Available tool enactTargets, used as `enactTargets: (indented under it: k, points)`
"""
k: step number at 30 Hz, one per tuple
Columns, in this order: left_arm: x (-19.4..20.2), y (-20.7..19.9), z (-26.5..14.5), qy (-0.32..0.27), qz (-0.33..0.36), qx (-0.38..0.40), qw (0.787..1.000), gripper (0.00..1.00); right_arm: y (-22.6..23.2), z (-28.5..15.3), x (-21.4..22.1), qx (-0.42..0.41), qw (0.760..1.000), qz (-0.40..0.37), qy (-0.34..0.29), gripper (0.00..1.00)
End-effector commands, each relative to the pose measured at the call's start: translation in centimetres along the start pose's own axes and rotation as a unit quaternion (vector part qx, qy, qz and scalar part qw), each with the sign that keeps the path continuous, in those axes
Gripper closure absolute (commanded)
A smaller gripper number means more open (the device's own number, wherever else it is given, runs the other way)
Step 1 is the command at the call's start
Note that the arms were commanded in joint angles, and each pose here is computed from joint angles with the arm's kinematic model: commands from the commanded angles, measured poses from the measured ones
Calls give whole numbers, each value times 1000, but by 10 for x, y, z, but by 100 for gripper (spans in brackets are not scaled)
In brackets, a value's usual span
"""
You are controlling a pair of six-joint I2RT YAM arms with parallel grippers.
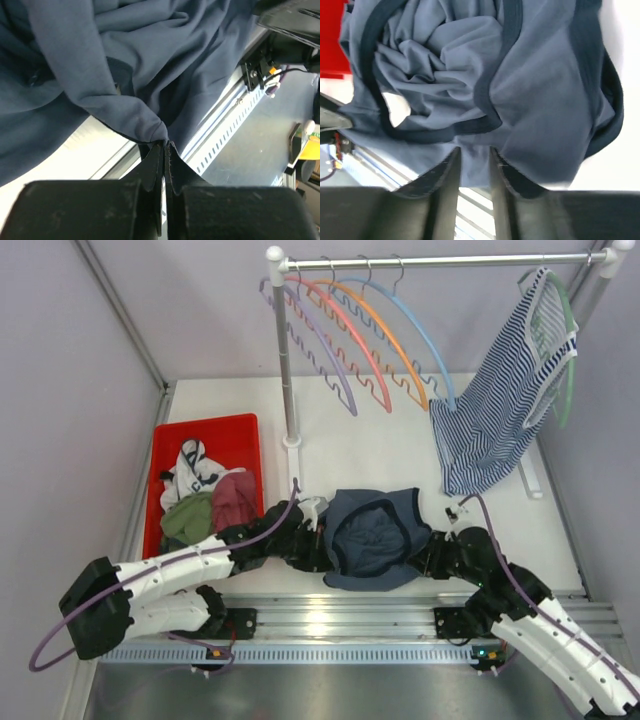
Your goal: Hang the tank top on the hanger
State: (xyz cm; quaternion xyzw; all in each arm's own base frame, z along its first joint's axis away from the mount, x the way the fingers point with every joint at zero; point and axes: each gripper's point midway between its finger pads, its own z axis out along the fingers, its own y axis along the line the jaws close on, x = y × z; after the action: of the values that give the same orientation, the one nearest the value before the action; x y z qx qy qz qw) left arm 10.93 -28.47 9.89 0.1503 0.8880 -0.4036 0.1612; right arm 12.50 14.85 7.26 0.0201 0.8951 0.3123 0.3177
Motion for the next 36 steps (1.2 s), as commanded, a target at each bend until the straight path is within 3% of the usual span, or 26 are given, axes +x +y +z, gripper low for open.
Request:
enactTargets:
  k: [1,5,7,10,11,15,22,28,36]
  points:
    - [-20,-8,3,-52,-13,8,999,100,11,-11,-8,-16,1000,5,-12,69]
    - [-25,2,-3,-69,-21,-28,997,96,18,-29,-21,-9,1000,-13,-23,48]
    - [-28,3,-6,-74,-22,-36,996,84,26,-34,-30,-17,999,-14,-34,46]
    - [-28,4,-9,-74,-24,-45,996,76,43,-48,-53,-24,998,-18,-59,43]
    - [-29,6,-9,-74,-25,-52,996,66,54,-58,-67,-35,996,-22,-77,41]
    - [-34,3,-14,-82,-23,-59,995,55,73,-80,-107,-24,991,-49,-123,41]
    - [-51,-17,-35,-101,-2,-49,994,50,115,-118,-182,4,976,-125,-180,43]
    - [-62,-37,-55,-115,17,-34,993,50,166,-166,-272,33,943,-204,-263,41]
    - [-72,-57,-75,-127,44,-17,991,50,213,-168,-376,56,904,-298,-302,38]
